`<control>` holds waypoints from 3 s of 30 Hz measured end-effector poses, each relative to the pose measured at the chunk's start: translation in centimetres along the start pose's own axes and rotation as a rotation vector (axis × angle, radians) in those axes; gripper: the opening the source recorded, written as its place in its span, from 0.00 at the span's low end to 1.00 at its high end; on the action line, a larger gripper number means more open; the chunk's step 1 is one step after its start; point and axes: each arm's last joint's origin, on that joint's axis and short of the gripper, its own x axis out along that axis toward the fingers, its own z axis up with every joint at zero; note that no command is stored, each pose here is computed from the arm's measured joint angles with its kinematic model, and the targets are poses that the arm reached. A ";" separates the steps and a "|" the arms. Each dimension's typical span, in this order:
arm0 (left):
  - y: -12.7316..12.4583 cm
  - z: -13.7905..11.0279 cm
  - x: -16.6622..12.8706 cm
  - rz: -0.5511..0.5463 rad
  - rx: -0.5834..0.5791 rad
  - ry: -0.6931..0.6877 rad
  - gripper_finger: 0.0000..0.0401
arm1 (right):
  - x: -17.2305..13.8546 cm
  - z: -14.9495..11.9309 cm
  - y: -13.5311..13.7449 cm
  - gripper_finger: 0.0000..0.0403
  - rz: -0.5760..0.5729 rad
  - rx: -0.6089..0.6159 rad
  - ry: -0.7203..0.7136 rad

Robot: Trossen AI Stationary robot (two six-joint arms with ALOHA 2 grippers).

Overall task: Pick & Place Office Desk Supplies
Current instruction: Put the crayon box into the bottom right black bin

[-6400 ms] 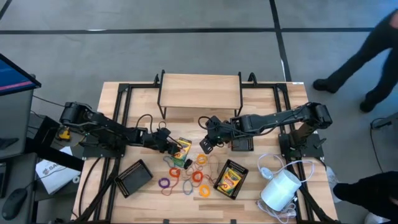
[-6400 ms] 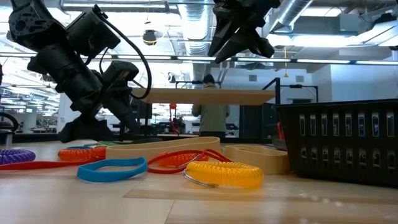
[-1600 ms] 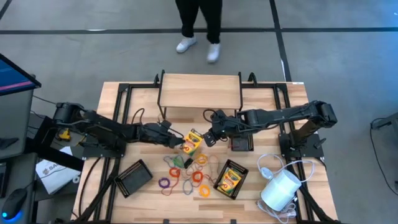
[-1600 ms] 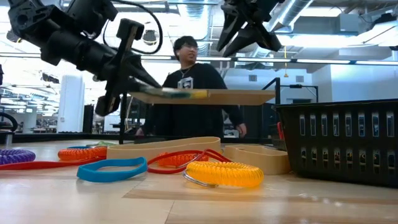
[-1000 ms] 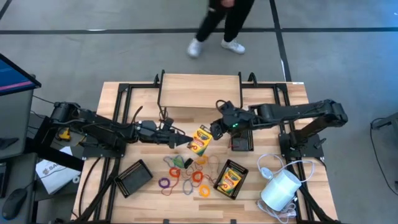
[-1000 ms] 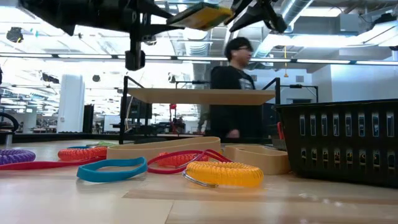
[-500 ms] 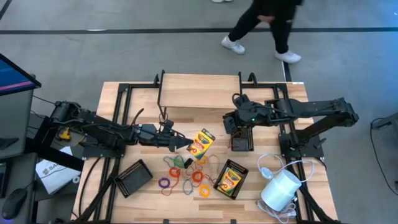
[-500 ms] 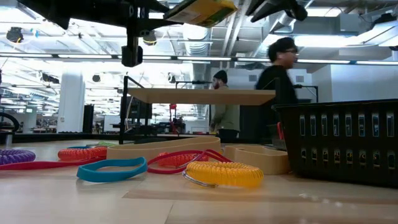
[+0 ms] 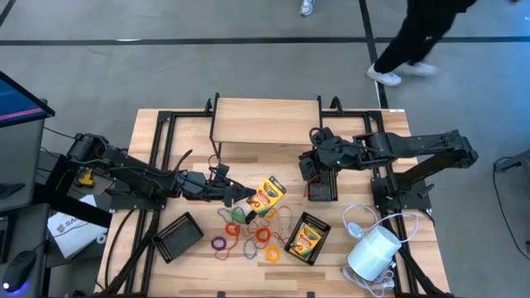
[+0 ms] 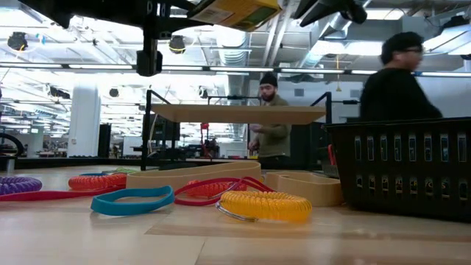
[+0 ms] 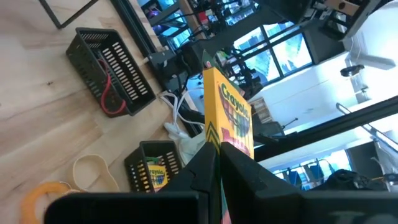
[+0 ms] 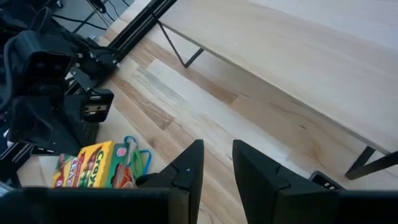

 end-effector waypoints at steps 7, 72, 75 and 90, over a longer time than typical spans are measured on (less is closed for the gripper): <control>-0.1 -0.3 0.0 -0.002 -0.008 0.004 0.03 | -0.2 -0.1 0.1 0.21 0.008 -0.018 0.003; 2.6 -4.5 8.8 0.089 0.681 0.553 0.58 | -2.6 -2.5 -1.1 0.21 -0.166 0.061 0.006; 2.9 -4.0 9.0 0.068 0.705 0.574 0.63 | -2.6 -2.5 -1.0 0.21 -0.165 0.061 0.006; 3.7 -2.3 10.4 0.004 0.732 0.637 0.60 | -2.5 -2.3 -0.8 0.21 -0.146 0.079 -0.007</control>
